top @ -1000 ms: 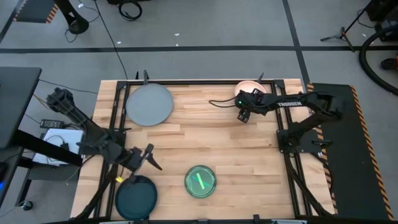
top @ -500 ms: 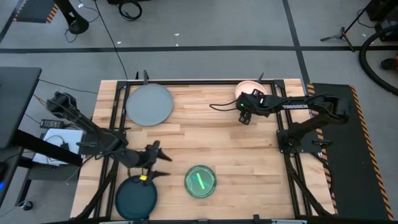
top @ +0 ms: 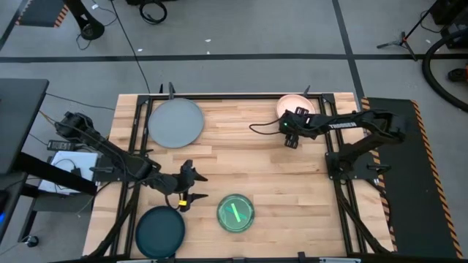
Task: Stack plastic plates
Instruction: Stack the plates on the black plate
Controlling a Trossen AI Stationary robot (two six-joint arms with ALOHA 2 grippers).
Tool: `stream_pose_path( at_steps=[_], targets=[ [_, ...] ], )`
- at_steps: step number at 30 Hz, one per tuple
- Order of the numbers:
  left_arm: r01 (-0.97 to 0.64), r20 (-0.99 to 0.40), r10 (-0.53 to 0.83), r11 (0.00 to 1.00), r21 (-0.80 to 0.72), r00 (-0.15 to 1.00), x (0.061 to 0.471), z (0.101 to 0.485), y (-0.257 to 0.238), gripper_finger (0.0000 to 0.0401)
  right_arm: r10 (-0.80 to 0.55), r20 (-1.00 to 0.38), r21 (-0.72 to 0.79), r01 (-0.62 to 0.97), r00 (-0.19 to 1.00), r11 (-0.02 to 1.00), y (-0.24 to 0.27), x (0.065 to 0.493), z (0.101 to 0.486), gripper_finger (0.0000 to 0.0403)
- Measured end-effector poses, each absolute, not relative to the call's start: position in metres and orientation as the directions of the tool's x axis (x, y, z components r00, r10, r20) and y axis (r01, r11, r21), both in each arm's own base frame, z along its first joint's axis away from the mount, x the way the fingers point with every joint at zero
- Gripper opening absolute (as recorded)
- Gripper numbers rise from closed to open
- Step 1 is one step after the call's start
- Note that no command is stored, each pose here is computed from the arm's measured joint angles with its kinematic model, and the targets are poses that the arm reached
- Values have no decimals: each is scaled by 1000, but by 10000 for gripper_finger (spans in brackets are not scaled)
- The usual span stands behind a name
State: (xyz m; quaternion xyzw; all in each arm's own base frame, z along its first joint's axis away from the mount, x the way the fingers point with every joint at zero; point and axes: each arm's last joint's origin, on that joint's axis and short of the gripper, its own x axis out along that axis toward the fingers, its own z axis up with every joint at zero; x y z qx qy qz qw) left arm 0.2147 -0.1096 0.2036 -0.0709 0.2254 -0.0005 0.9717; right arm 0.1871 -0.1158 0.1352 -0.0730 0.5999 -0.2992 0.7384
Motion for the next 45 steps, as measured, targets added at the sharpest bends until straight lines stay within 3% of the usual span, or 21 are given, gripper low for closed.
stream_pose_path(
  at_steps=[6,25,30,36,40,45],
  targets=[
    [-35,-438,-30,990,-138,898,215,204,-109,283,-557,-829,-508,354,44,785,-118,184,129,230],
    [-2,-435,-68,988,-157,898,215,204,-110,283,-610,-790,-571,287,66,769,-102,194,131,62],
    [1,-435,-68,988,-152,898,215,204,-110,283,-606,-790,-568,263,93,780,-93,198,131,60],
    [6,-415,-21,999,-36,909,216,206,-109,283,-563,-814,-518,260,142,815,-76,212,142,60],
    [-38,-375,71,995,94,924,217,208,-106,283,-482,-848,-436,227,222,871,-58,231,163,60],
    [-48,-386,99,989,138,917,222,204,-102,283,-378,-854,-346,152,358,926,-36,254,190,60]
  ],
)
